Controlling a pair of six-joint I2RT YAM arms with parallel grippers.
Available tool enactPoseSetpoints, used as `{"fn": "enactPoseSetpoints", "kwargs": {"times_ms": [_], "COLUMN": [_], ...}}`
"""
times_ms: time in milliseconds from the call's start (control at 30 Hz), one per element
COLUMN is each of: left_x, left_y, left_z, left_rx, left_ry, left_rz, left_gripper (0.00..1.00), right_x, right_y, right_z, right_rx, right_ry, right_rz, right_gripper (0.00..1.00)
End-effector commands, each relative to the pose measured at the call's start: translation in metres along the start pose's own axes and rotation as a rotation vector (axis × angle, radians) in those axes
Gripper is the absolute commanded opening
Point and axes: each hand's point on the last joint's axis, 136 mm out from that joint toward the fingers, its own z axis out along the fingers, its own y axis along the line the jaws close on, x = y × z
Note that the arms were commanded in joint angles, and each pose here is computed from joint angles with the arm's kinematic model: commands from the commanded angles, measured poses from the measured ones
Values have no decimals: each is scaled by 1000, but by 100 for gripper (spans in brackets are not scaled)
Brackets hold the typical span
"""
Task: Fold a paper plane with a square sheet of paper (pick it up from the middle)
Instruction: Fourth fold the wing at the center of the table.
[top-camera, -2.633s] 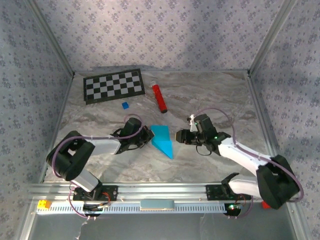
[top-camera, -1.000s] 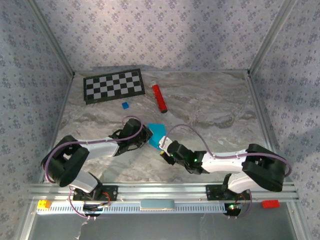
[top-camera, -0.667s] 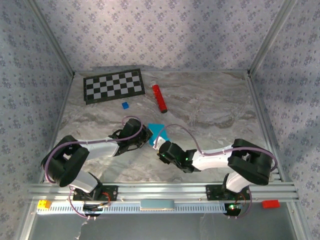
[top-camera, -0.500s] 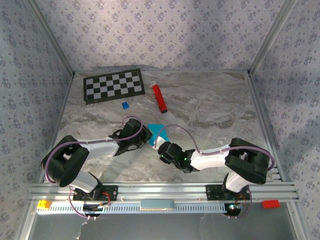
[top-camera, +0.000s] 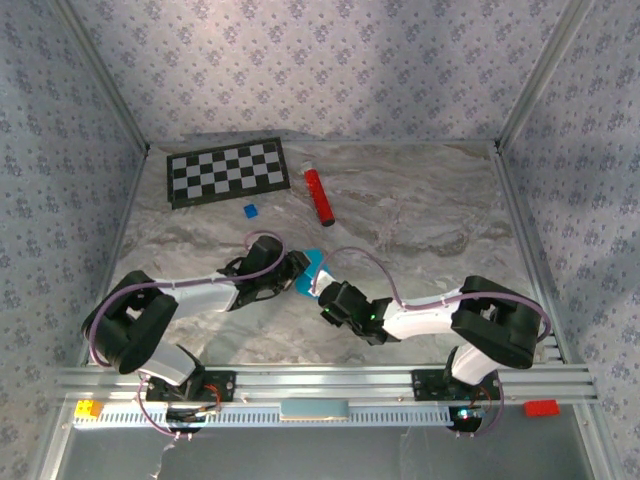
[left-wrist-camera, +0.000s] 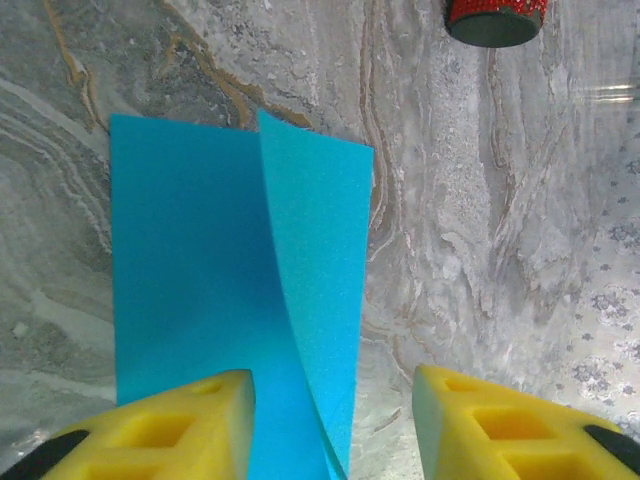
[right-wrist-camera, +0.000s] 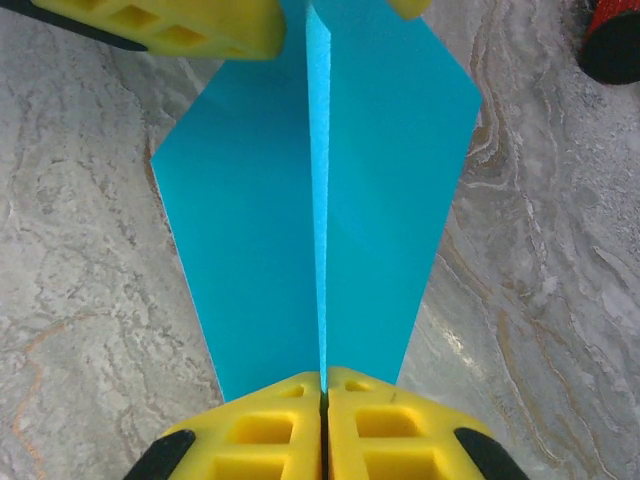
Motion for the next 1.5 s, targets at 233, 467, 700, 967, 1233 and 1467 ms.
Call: {"fn": "enactPoseSetpoints", "kwargs": {"times_ms": [233, 467, 700, 967, 1233, 1467], "left_x": [-15, -11, -10, -12, -12, -11], "left_y": [2, -7, 0, -5, -6, -6], "left_z": [1, 10, 12, 7, 5, 5], "left_rx": [-21, -16, -50, -55, -56, -53], "left_ry": [34, 94, 101, 93, 90, 93], "left_rz": [-10, 13, -7, -34, -39, -41], "left_gripper": [50, 42, 18, 3, 2, 2], "right_x": [-4, -1, 1, 3, -2, -4], "right_y": [-1, -1, -2, -6, -5, -2], "right_z": [-2, -1, -4, -6, -6, -2], "right_rx": [-49, -65, -67, -51, -52, -62], "right_ry": [-43, -46, -32, 18, 26, 31], "right_rz": [84, 113, 113, 106, 122, 140], "right_gripper": [10, 11, 15, 22, 25, 27]}}
